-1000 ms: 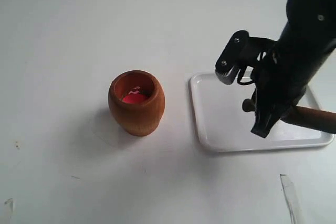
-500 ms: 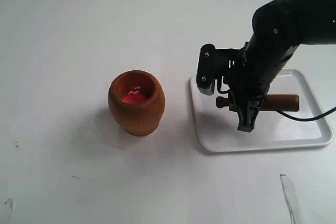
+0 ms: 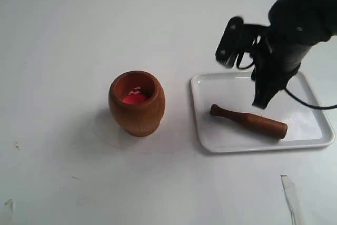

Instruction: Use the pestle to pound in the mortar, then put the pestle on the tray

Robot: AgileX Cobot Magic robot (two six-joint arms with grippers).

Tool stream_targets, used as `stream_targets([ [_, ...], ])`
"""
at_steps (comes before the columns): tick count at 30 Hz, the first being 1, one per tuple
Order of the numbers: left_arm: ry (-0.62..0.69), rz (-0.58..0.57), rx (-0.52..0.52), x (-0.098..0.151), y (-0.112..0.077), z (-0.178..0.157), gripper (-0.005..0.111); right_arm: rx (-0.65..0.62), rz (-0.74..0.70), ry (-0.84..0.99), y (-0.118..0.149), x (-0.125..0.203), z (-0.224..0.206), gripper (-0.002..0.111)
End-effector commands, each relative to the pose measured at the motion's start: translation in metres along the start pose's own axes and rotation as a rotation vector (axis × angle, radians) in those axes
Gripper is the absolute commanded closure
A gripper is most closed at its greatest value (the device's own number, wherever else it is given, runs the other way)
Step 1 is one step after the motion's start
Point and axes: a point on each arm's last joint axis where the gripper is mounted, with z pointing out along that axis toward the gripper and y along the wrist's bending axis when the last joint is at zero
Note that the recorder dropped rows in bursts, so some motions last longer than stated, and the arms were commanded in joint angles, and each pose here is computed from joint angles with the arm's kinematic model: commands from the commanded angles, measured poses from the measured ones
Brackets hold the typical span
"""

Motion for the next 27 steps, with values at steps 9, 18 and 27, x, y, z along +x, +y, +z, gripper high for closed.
stream_targets([
  [9, -0.007, -0.012, 0.008, 0.000, -0.001, 0.000, 0.107, 0.251, 0.804, -0.903, -0.037, 0.070, -0.126, 0.108],
  [18, -0.007, -0.012, 0.008, 0.000, -0.001, 0.000, 0.107, 0.181, 0.647, -1.429, 0.027, 0.122, -0.178, 0.108],
  [27, -0.007, -0.012, 0.008, 0.000, -0.001, 0.000, 0.107, 0.328, 0.503, -1.698, 0.090, 0.187, -0.188, 0.108],
])
